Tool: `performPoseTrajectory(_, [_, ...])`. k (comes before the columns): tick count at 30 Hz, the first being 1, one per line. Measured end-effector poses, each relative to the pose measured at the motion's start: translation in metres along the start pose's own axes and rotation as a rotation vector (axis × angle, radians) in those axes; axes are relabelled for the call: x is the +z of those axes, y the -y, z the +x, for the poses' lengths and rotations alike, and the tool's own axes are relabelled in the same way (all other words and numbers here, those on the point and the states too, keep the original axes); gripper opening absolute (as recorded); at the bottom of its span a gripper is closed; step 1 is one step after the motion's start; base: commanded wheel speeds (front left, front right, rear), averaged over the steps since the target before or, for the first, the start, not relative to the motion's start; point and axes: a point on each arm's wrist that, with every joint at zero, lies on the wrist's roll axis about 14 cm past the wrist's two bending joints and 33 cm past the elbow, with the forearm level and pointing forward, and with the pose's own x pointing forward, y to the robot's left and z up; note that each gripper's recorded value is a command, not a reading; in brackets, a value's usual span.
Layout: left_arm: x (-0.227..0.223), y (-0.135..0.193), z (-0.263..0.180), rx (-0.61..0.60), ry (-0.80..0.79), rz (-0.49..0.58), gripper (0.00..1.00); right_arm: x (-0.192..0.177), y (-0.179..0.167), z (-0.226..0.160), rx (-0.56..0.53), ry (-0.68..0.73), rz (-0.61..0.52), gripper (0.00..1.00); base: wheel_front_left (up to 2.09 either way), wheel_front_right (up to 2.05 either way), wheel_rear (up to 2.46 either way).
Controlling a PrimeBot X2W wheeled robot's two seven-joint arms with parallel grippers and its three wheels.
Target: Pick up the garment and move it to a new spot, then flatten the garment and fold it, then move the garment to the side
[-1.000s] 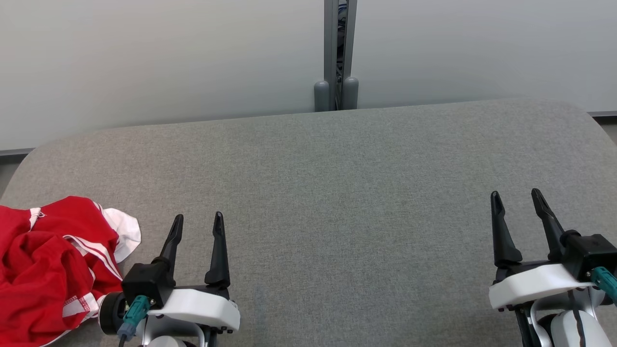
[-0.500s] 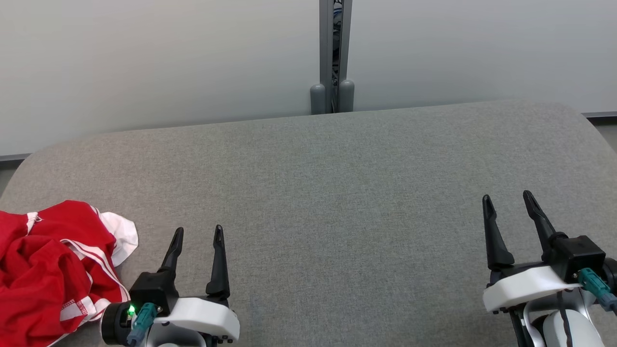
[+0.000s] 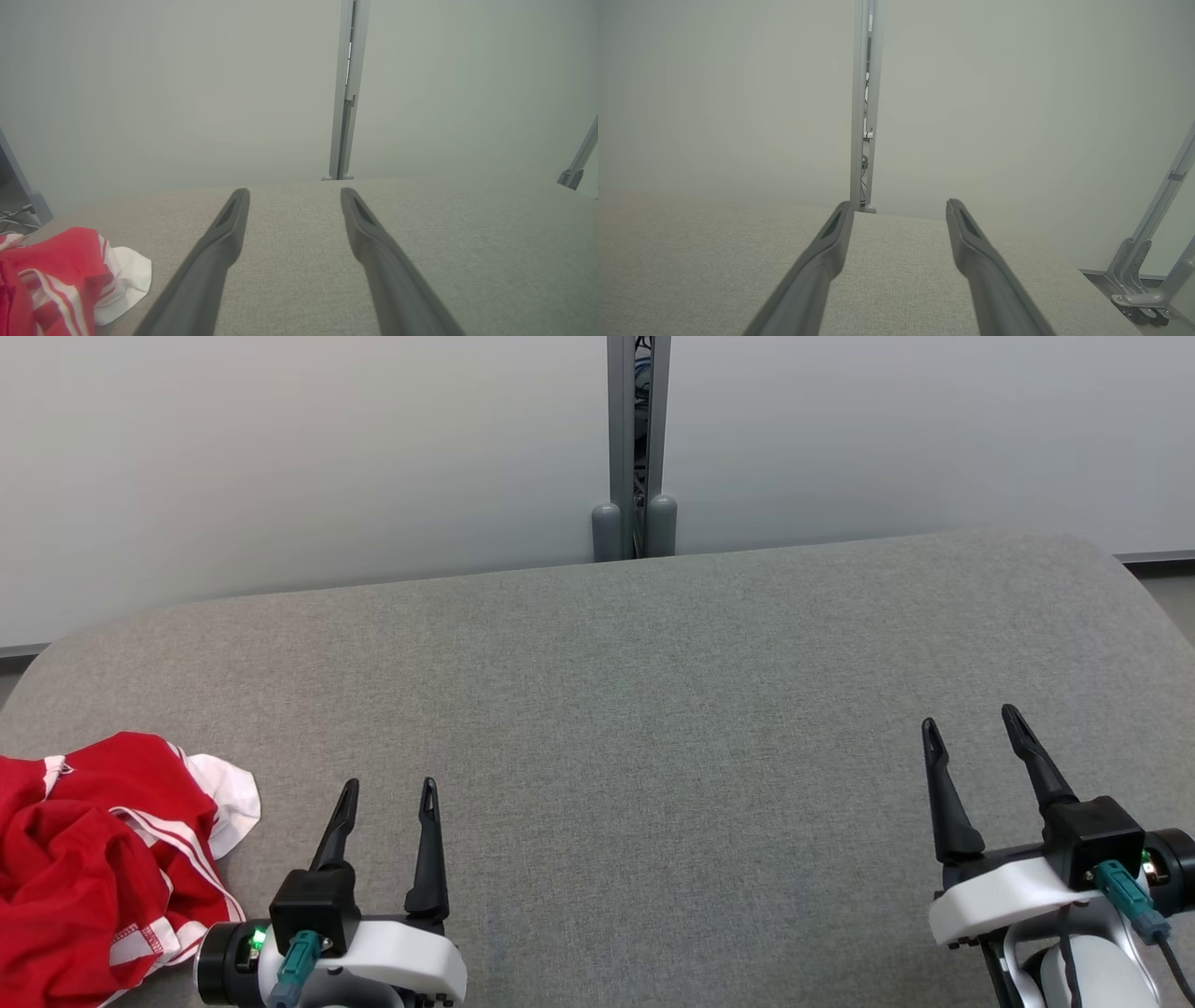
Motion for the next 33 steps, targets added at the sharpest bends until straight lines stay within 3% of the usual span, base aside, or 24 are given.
performPoseTrajectory(24, [-0.007, -0.009, -0.002, 0.026, -0.024, -0.031, 1.0, -0.011, -0.001, 0.002, -0.002, -0.03, 0.025, 1.0, 0.0, 0.0, 0.0])
performPoseTrajectory(33, [-0.003, -0.036, -0.017, 0.108, -0.012, -0.02, 1.0, -0.016, -0.036, 0.013, 0.095, -0.037, 0.061, 1.0, 0.0, 0.0, 0.0])
